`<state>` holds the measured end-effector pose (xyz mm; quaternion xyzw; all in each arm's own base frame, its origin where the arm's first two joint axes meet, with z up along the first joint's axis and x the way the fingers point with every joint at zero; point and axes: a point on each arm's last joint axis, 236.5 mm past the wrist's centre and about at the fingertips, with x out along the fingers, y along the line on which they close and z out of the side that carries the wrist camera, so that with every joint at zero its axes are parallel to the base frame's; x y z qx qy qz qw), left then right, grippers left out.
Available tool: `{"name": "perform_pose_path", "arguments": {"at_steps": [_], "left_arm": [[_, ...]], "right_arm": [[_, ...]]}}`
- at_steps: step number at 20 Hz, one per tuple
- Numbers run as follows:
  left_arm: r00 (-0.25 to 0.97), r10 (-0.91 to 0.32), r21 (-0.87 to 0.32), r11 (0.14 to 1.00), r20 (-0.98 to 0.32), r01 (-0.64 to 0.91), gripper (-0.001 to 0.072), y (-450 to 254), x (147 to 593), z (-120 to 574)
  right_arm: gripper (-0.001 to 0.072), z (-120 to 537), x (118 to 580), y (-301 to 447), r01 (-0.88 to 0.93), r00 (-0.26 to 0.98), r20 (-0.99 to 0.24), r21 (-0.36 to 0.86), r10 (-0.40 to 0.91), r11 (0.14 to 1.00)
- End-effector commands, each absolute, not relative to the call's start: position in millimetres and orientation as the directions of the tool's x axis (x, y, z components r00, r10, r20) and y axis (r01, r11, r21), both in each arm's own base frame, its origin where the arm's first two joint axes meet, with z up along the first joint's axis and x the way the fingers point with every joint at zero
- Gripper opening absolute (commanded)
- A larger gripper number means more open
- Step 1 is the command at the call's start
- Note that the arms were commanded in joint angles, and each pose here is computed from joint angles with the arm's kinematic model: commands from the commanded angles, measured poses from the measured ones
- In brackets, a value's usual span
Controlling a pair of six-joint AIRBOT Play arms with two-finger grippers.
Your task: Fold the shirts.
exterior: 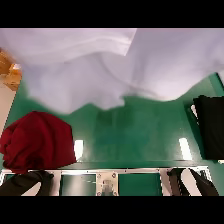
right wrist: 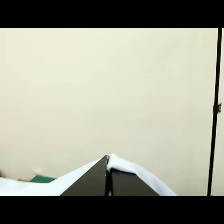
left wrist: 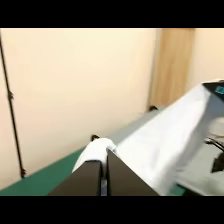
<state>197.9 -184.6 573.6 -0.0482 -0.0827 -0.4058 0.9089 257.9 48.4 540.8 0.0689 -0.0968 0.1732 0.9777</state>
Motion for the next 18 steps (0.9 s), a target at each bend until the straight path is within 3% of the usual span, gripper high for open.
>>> {"name": "perform_pose_path", "arguments": {"at_steps": [1, 4, 7, 10, 13, 15, 18], "left_arm": [[0.737, -0.648, -0.008, 0.75, 0.191, 0.662, 0.0024, -158.9, 194.3, 577.0], [0.776, -0.625, -0.058, 0.775, 0.08, 0.63, 0.0024, -163.8, 240.3, 534.3], [0.787, -0.607, -0.128, 0.794, -0.111, 0.594, 0.0024, -178.4, 309.8, 458.1], [0.758, -0.553, -0.187, 0.832, -0.345, 0.522, 0.0024, -191.6, 395.1, 345.9], [0.702, -0.499, -0.217, 0.863, -0.508, 0.457, 0.0024, -207.5, 483.9, 217.8], [0.687, -0.461, -0.232, 0.885, -0.562, 0.404, 0.0024, -213.9, 534.9, 138.3], [0.674, -0.438, -0.265, 0.898, -0.595, 0.35, 0.0024, -221.2, 577.6, 61.8]], "right_arm": [[0.0014, 564.8, 234.2, 53.5, -0.3, 0.919, 0.279, 0.038, 0.278, 0.953], [0.0015, 531.1, 267.5, 33.3, -0.308, 0.938, 0.207, 0.136, 0.277, 0.942], [0.0015, 454.3, 331.0, 20.7, -0.351, 0.934, 0.053, 0.297, 0.352, 0.888], [0.0015, 338.1, 405.9, 24.4, -0.339, 0.885, -0.14, 0.462, 0.444, 0.82], [0.0015, 205.9, 475.7, 23.3, -0.207, 0.83, -0.328, 0.57, 0.451, 0.795], [0.0015, 124.2, 512.9, 24.7, -0.109, 0.784, -0.427, 0.62, 0.451, 0.777], [0.0015, 34.2, 546.0, 20.3, 0.025, 0.734, -0.503, 0.692, 0.456, 0.722]]}}
